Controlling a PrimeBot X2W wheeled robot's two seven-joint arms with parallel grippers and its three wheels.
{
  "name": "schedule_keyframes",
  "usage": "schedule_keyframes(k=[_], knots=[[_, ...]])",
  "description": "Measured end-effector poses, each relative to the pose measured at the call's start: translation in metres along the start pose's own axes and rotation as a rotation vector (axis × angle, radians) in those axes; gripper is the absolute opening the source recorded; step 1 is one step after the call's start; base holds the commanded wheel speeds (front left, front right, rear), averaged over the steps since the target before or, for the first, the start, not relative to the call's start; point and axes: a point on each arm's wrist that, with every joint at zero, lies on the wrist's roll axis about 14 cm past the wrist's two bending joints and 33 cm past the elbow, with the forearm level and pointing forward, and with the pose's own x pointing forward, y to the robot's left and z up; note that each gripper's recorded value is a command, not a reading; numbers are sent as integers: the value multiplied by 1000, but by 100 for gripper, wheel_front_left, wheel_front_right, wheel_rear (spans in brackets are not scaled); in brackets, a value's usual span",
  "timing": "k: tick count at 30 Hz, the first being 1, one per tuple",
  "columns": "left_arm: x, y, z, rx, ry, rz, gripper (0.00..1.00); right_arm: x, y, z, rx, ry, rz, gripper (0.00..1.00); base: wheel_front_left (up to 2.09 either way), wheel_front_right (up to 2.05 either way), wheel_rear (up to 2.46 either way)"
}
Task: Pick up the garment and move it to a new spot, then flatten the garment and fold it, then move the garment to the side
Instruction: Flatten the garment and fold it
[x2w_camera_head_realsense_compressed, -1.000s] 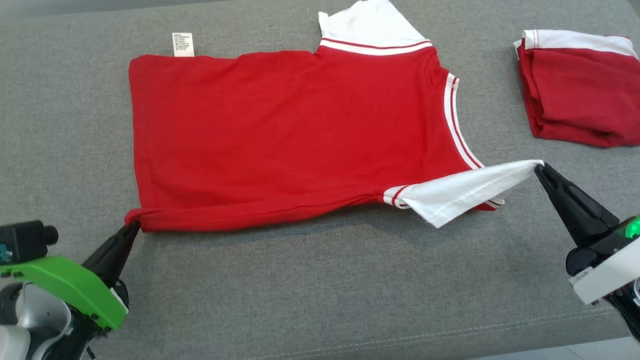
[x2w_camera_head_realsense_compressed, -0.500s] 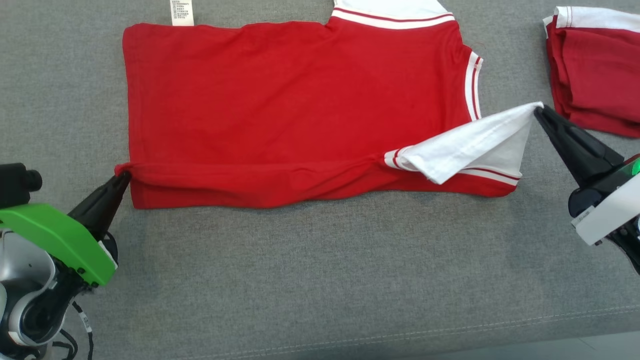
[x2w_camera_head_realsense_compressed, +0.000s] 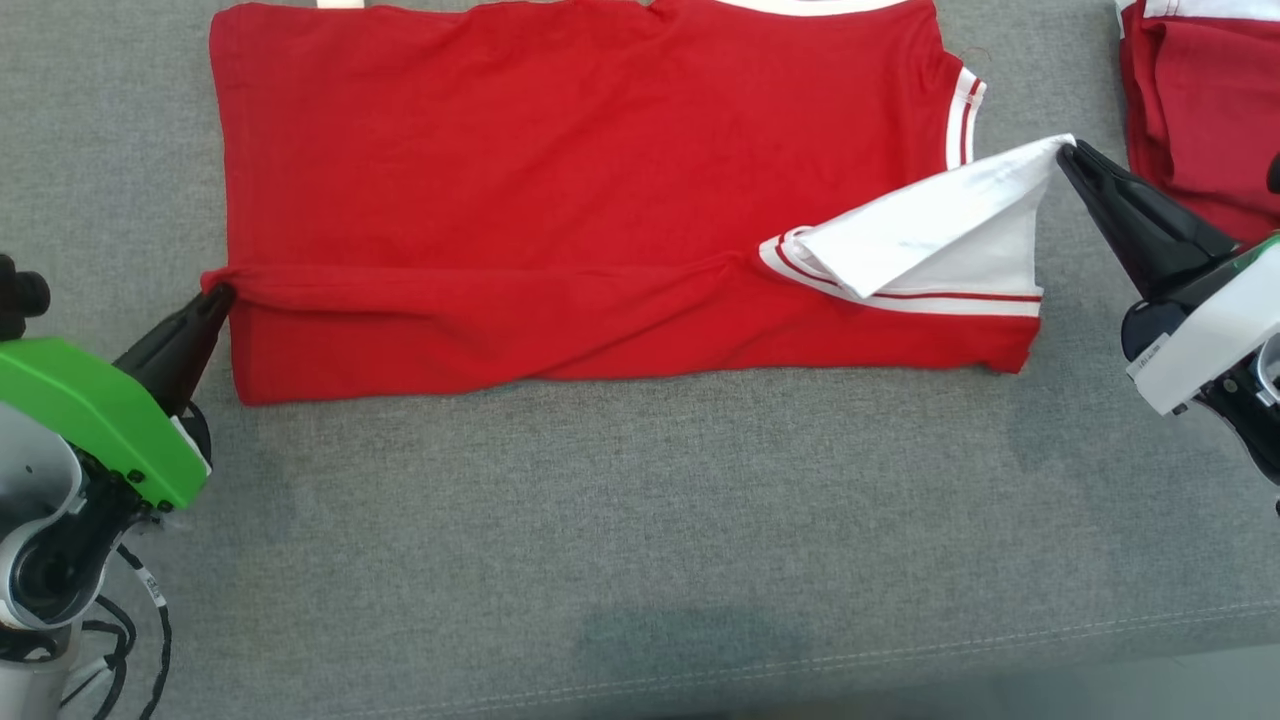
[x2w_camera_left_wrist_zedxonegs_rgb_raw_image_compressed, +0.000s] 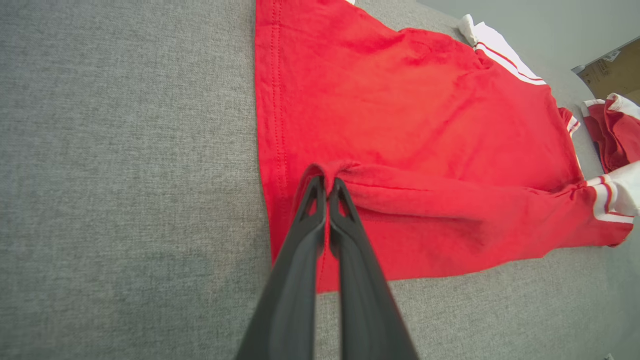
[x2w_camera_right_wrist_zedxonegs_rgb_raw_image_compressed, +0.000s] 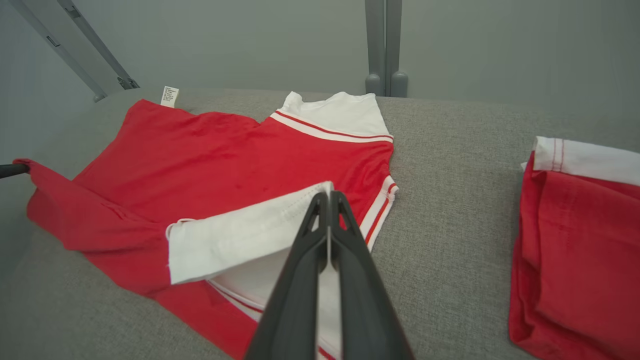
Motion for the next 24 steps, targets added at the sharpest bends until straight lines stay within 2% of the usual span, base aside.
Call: schedule_keyframes(k=[24], knots=[[35,12,0,-46,35,42,0,30,4,-16,-28,58,21,0,0,0,0]])
